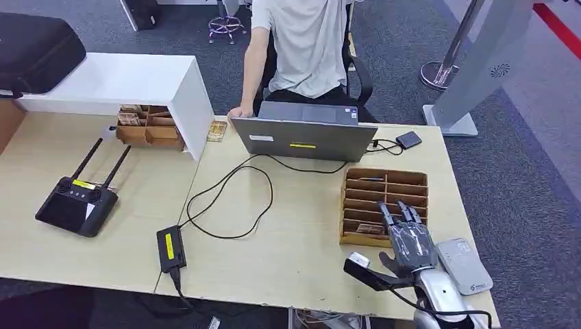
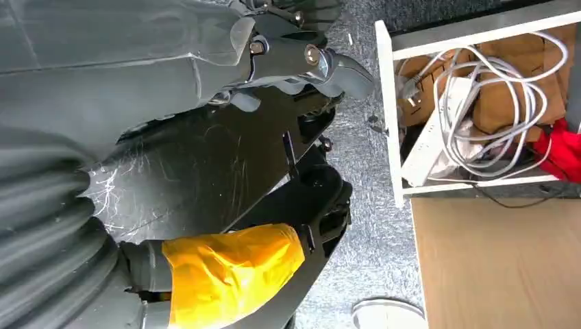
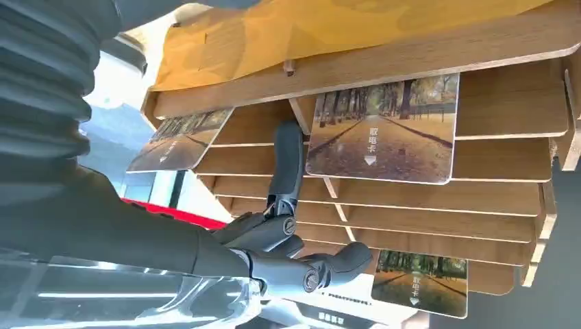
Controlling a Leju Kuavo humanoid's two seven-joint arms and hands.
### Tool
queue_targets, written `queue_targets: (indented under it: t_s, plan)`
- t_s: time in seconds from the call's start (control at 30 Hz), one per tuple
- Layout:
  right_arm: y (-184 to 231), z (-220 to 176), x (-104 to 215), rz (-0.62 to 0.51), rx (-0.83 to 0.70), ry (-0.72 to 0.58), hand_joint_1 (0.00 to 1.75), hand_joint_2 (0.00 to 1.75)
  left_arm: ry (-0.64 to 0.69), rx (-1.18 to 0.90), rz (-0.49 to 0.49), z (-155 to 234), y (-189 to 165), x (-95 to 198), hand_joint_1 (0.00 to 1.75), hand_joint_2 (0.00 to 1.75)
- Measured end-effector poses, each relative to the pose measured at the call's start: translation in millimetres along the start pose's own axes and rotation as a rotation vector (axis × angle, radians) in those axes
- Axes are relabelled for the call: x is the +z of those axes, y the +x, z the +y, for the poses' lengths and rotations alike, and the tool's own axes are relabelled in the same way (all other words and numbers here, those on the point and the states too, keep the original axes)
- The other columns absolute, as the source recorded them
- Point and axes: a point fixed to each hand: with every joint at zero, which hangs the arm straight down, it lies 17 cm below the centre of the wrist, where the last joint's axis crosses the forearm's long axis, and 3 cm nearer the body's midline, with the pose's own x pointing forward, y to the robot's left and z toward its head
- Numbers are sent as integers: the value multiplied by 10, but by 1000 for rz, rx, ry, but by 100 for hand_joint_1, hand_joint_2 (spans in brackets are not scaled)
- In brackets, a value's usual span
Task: Pass the card to the sensor for recognition and then transmit it.
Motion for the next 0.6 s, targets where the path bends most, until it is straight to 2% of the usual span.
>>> queue_targets:
  t_s: [0.2, 0.6]
  plan:
    - [-26, -25, -4, 10, 8, -10, 0, 175, -1, 0, -1, -2, 2, 0, 0, 175]
    - [-132, -412, -30, 40, -4, -137, 0, 175, 0, 1, -4, -1, 7, 1, 0, 175]
